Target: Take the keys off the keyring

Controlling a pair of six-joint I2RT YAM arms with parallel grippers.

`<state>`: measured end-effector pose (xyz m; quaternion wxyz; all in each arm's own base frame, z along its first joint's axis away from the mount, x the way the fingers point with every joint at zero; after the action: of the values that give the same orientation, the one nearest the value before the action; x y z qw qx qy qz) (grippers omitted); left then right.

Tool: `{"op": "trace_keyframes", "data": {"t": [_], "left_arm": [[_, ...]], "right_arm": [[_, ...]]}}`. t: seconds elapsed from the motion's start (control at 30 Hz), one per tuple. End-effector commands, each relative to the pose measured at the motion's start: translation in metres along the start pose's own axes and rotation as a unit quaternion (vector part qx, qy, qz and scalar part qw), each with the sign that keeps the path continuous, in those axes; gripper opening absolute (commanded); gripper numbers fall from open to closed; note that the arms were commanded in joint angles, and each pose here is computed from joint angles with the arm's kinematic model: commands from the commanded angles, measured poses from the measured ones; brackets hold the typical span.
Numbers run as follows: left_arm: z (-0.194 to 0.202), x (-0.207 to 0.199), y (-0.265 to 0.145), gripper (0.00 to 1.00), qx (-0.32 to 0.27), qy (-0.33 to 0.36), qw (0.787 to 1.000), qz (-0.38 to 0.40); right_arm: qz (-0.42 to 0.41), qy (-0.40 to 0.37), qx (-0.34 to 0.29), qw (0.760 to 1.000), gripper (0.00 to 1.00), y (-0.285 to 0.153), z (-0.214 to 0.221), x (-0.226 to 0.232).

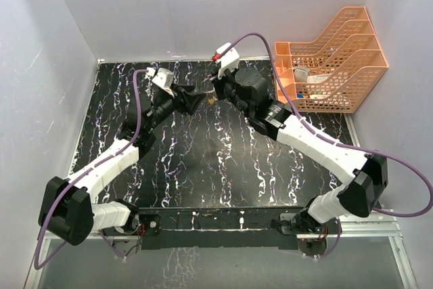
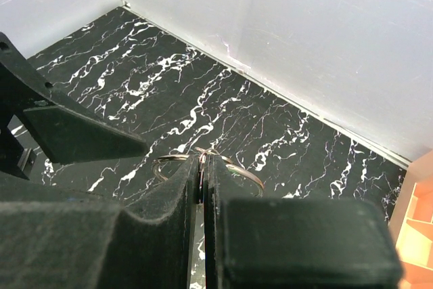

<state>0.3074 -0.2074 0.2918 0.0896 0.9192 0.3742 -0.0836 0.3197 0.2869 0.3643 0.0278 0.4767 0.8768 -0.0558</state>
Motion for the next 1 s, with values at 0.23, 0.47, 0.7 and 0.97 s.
{"op": "trace_keyframes", "data": {"t": [0.23,0.47,0.7,0.97], "left_arm": [[-0.016,-0.016,0.014,0.44,-0.060,0.023,0.996,0.062],[-0.006,-0.014,0.017,0.00,-0.035,0.028,0.997,0.056],[-0.005,-0.008,0.010,0.00,0.027,0.059,0.998,0.021],[-0.004,0.023,-0.020,0.00,0.118,0.147,0.976,-0.107]], "right_arm": [[-0.014,0.031,-0.043,0.998,0.00,-0.016,-0.023,0.005],[-0.014,0.032,-0.045,0.998,0.00,-0.017,-0.024,0.006],[0.016,0.022,-0.053,0.998,0.06,-0.021,-0.022,-0.002],[0.077,0.007,-0.082,0.994,0.42,-0.037,-0.025,-0.023]]}}
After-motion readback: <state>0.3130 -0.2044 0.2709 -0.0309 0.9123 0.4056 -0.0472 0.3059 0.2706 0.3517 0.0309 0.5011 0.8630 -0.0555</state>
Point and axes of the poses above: each gripper's point midway between its finger pads, its own y axis out along the fingers, its own x axis along the line the jaws close on, z = x × y, the point moved 5 cm from there along -y, back along the fingers, and after that the axes turned 1 degree about y, right-handed, at the moved point
